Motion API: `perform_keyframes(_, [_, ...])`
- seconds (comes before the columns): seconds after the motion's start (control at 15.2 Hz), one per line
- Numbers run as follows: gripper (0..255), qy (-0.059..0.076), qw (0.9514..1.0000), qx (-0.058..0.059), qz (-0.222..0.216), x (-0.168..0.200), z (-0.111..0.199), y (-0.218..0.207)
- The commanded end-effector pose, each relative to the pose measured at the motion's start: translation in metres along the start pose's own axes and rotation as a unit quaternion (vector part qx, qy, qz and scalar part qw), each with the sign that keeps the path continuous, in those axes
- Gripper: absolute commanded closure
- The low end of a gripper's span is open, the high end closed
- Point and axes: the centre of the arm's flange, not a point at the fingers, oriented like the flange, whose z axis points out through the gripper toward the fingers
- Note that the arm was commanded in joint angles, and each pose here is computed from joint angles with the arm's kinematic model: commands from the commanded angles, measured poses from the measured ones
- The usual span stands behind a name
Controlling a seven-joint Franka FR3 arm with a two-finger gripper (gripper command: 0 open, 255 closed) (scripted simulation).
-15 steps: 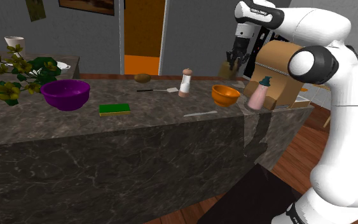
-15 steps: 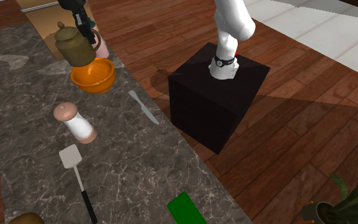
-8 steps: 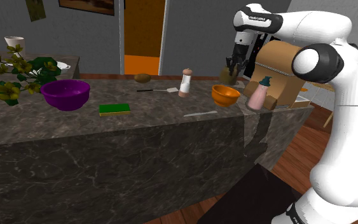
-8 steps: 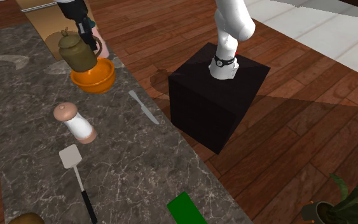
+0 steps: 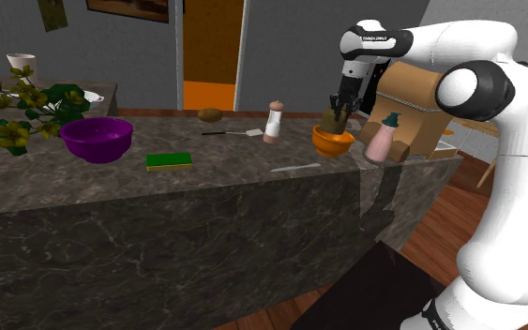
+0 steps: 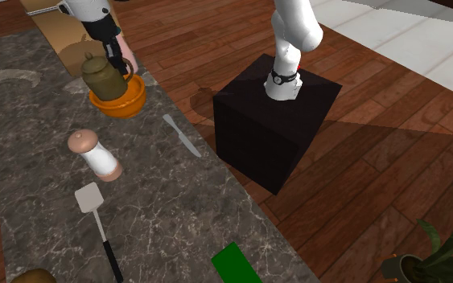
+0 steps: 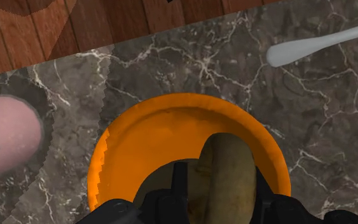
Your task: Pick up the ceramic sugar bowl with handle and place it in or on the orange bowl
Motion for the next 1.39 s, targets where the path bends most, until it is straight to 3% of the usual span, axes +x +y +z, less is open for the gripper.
perform_keyframes(0.0, [255, 0.001, 1.0, 0.0, 0.0, 0.0, 0.004, 0.001])
perform_keyframes(0.46, [255, 0.001, 1.0, 0.0, 0.0, 0.0, 0.004, 0.001])
perform_keyframes(0.53, [0, 0.001, 1.0, 0.0, 0.0, 0.0, 0.005, 0.001])
perform_keyframes(0.86, [0, 0.001, 1.0, 0.0, 0.0, 0.0, 0.004, 0.001])
perform_keyframes(1.12, [0, 0.001, 1.0, 0.0, 0.0, 0.0, -0.046, 0.001])
perform_keyframes(1.32, [0, 0.001, 1.0, 0.0, 0.0, 0.0, -0.046, 0.001])
